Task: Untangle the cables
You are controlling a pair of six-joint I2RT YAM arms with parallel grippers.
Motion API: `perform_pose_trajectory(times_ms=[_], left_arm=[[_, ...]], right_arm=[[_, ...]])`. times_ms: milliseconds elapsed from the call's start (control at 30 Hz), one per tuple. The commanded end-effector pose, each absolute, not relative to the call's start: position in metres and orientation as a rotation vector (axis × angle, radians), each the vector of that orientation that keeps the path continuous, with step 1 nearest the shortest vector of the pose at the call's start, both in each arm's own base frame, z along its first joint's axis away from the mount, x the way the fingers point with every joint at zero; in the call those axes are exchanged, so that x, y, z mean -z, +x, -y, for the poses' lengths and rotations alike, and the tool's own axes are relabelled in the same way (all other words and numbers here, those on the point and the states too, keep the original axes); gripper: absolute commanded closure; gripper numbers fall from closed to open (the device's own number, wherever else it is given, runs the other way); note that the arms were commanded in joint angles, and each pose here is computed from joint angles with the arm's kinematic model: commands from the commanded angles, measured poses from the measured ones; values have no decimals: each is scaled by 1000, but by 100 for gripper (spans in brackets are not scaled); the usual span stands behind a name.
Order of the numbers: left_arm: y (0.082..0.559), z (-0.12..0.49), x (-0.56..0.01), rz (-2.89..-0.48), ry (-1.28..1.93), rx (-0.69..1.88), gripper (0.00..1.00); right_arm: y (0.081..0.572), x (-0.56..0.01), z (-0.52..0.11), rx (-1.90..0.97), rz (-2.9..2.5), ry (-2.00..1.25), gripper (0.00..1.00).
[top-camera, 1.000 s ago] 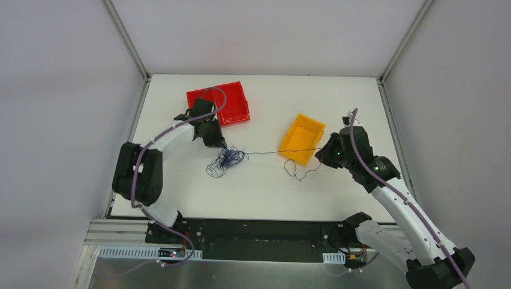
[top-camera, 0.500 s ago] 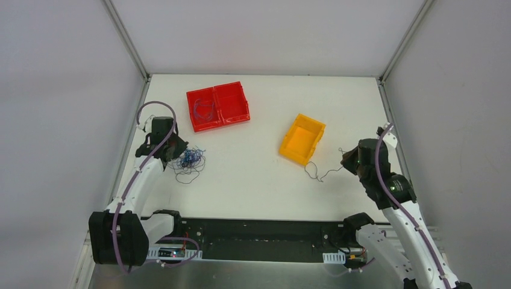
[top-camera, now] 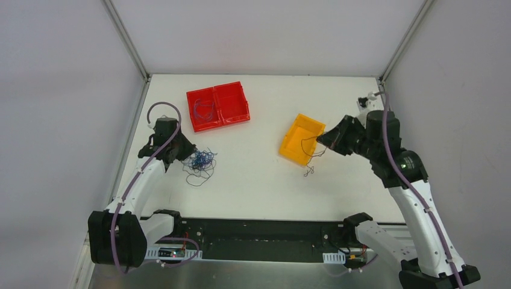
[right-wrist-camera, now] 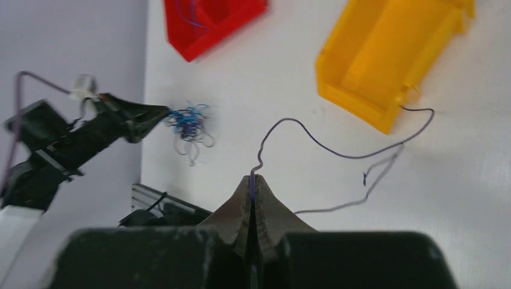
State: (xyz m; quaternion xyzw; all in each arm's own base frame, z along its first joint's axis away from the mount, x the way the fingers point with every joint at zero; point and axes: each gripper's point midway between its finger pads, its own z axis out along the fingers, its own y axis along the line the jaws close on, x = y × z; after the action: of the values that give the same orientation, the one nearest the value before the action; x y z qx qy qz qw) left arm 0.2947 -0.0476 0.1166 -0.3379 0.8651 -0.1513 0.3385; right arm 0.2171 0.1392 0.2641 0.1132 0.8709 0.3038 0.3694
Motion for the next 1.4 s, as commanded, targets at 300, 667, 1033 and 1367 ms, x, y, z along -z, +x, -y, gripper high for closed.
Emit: perform_pose_trajectory(times_ms=[300,667,1033,1367], left_arm=[[294,84,-116,-2315,-697,525,100],[295,99,-111,-2351,-627,521,100],[299,112,-114,-2374,-556,543,100],[299,116,-115,-2380,-534,553,100]], right_arm=[[229,-409,-186,-1086,-2069,44,100],[275,-460,-200,-1132,-1935,90,100],[318,-432,-187,-1005,-1940,197,100],[367,-346,-156,-776,-1988,347,100]])
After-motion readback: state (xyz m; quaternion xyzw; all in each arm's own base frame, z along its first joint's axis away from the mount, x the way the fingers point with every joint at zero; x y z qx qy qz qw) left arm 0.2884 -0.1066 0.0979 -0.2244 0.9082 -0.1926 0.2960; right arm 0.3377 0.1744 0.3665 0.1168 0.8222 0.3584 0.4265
